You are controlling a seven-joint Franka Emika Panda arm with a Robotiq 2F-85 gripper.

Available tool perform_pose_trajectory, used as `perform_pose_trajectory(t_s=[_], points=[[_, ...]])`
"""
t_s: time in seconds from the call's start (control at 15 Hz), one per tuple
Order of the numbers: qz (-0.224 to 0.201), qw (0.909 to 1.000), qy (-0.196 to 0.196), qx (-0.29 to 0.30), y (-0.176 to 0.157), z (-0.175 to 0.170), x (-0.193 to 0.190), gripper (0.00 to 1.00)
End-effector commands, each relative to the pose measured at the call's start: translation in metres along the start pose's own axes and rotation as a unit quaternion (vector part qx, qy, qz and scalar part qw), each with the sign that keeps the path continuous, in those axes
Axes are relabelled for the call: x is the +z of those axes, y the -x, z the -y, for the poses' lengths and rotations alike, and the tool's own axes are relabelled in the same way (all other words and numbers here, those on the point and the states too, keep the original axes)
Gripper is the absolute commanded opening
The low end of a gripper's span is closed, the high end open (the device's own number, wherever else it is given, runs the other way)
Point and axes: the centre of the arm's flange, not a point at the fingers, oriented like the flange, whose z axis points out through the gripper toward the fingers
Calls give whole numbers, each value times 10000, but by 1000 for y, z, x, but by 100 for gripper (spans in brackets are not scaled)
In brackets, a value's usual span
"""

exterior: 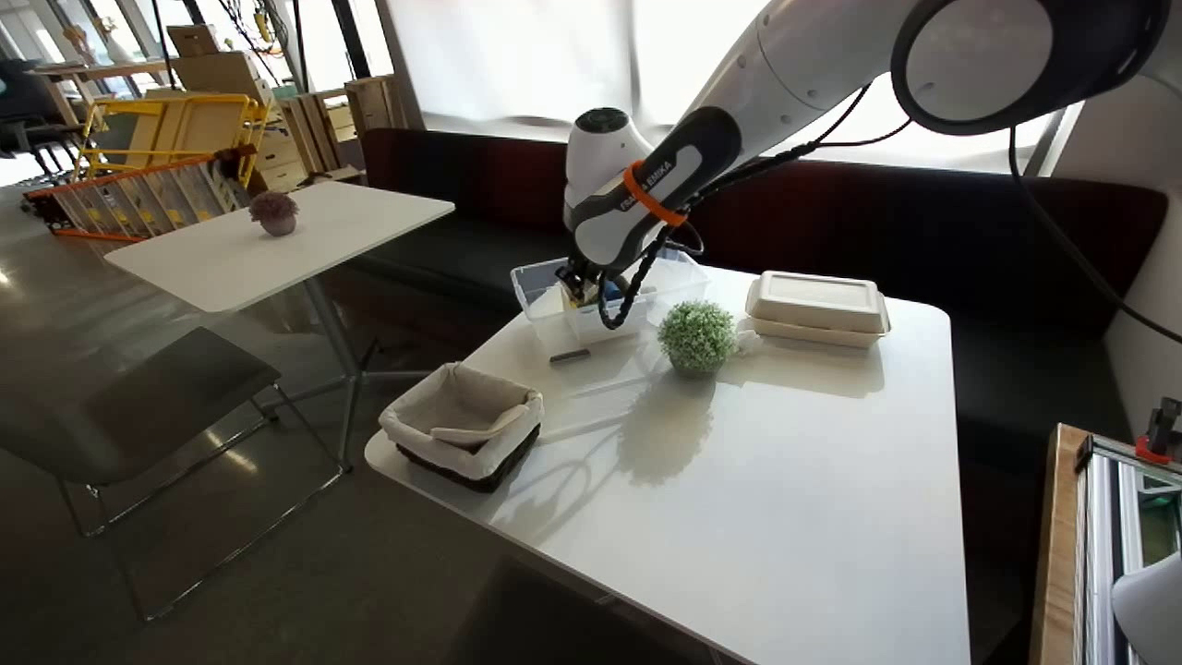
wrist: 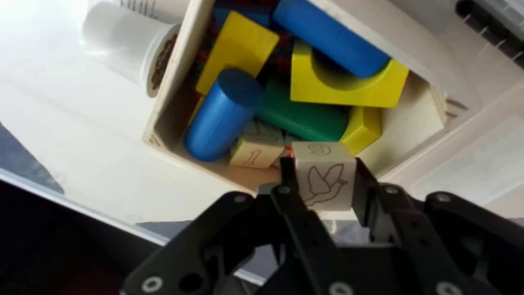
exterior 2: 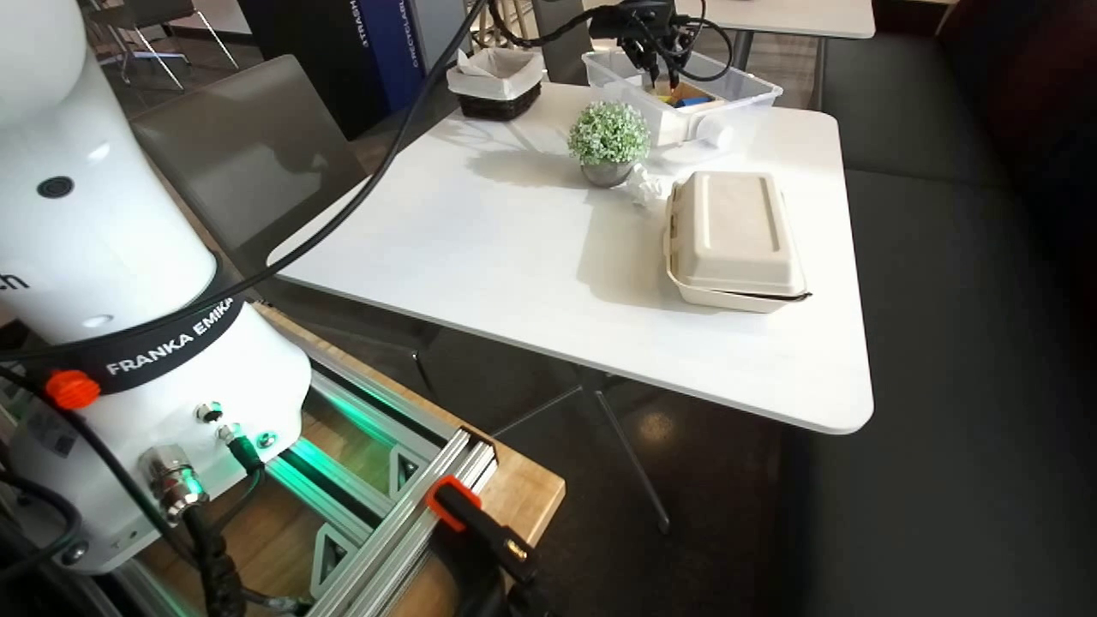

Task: Remove the letter block from the small wooden box in the lunchbox and put it on the table

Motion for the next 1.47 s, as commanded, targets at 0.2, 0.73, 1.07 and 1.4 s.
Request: perform_pose_trajectory(t_s=[0.2,0.73,1.07,1.4], points=[[516,9974,429,-244,14,-22,-94,9],[1977,9673,-232,-1574,82,-6,-161,9],[2313,9330,-893,-2607,135,39,-157,9],[2509,8840,-1716,-3552,176,97,-127,9]])
